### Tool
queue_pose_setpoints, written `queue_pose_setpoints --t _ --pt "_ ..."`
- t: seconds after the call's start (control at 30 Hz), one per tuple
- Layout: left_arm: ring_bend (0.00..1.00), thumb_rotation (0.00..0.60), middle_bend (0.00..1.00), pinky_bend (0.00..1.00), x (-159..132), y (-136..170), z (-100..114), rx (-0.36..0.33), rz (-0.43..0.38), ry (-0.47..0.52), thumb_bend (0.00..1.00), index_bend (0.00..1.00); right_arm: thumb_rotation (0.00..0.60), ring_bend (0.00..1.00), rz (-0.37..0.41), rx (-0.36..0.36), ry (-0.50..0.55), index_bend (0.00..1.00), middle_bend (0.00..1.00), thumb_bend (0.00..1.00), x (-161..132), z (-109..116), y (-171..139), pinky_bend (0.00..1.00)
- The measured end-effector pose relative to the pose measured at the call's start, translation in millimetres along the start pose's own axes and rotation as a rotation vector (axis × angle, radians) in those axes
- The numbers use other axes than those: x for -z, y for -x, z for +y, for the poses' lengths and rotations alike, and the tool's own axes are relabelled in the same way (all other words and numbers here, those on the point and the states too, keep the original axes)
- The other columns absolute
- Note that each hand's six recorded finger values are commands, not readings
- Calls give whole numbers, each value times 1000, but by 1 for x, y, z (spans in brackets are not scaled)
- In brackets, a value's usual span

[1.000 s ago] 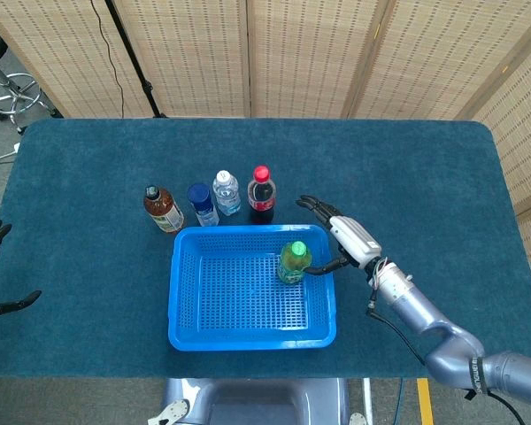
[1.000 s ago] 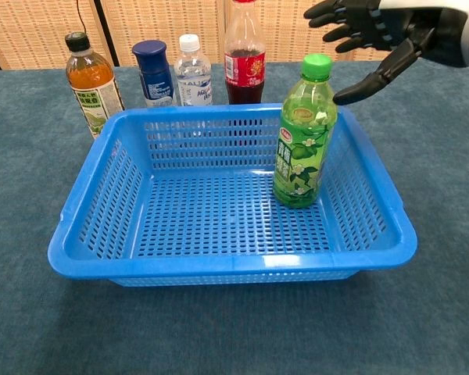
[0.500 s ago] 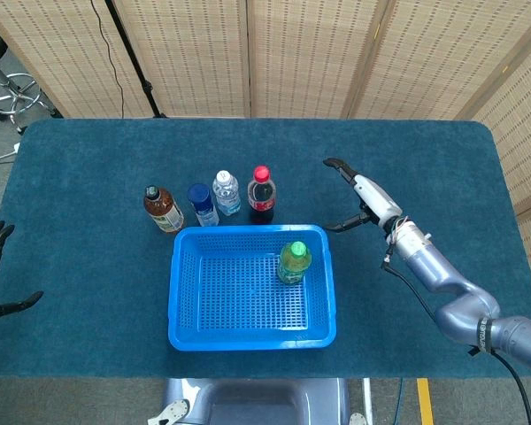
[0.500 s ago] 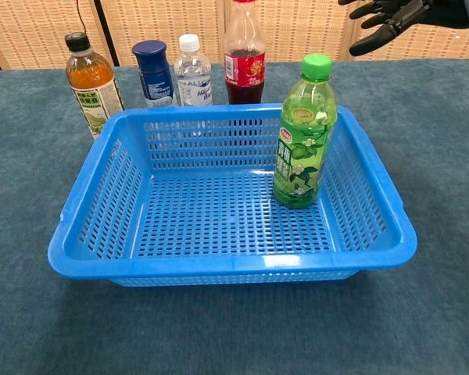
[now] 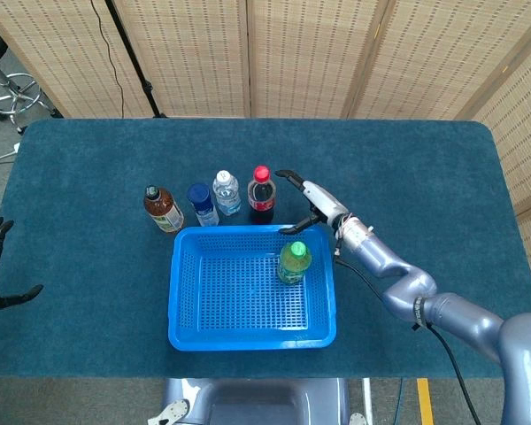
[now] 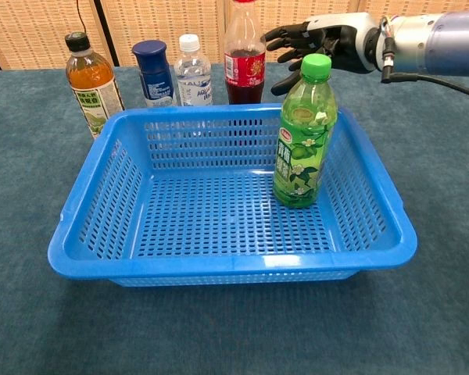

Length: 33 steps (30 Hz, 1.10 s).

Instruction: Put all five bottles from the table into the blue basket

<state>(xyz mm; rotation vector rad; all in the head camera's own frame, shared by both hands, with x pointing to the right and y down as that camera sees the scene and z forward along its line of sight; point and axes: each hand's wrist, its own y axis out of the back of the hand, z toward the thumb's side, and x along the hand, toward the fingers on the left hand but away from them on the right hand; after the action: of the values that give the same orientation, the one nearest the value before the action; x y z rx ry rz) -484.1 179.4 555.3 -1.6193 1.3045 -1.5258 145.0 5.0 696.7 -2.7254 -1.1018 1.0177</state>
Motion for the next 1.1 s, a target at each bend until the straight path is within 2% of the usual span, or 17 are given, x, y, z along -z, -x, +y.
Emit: queue_pose_setpoints --t 0.23,0.37,0.4,0.5,0.53,0.6,0.67,0.83,1.1 --pt "0 600 0 0 2 -5 -1 3 17 4 70 0 600 0 26 22 60 0 0 0 -9 -17 26 2" --pt "0 600 0 0 5 -8 -2 13 30 7 71 0 600 18 44 60 113 6 19 0 -10 -21 37 78" --pt "0 600 0 0 5 -8 -1 12 31 9 71 0 600 47 49 75 129 27 47 0 -10 -21 40 109" --pt "0 600 0 0 7 -9 1 9 34 16 70 0 600 317 68 128 156 242 322 0 -9 -19 46 307" --pt "0 600 0 0 7 -9 1 8 34 17 70 0 600 435 74 145 159 341 447 0 -9 -19 48 388" --pt "0 600 0 0 8 -9 2 6 36 19 70 0 600 585 88 187 158 482 605 0 -10 -17 50 499" --pt "0 600 0 0 9 -9 3 5 37 25 71 0 600 688 92 211 161 595 717 0 -11 -17 52 582" --pt "0 600 0 0 9 -8 4 4 32 28 70 0 600 756 97 223 158 631 795 0 -14 -18 51 635" --pt "0 600 0 0 7 -5 5 3 19 34 70 0 600 764 133 249 151 626 803 0 -24 -5 43 642"
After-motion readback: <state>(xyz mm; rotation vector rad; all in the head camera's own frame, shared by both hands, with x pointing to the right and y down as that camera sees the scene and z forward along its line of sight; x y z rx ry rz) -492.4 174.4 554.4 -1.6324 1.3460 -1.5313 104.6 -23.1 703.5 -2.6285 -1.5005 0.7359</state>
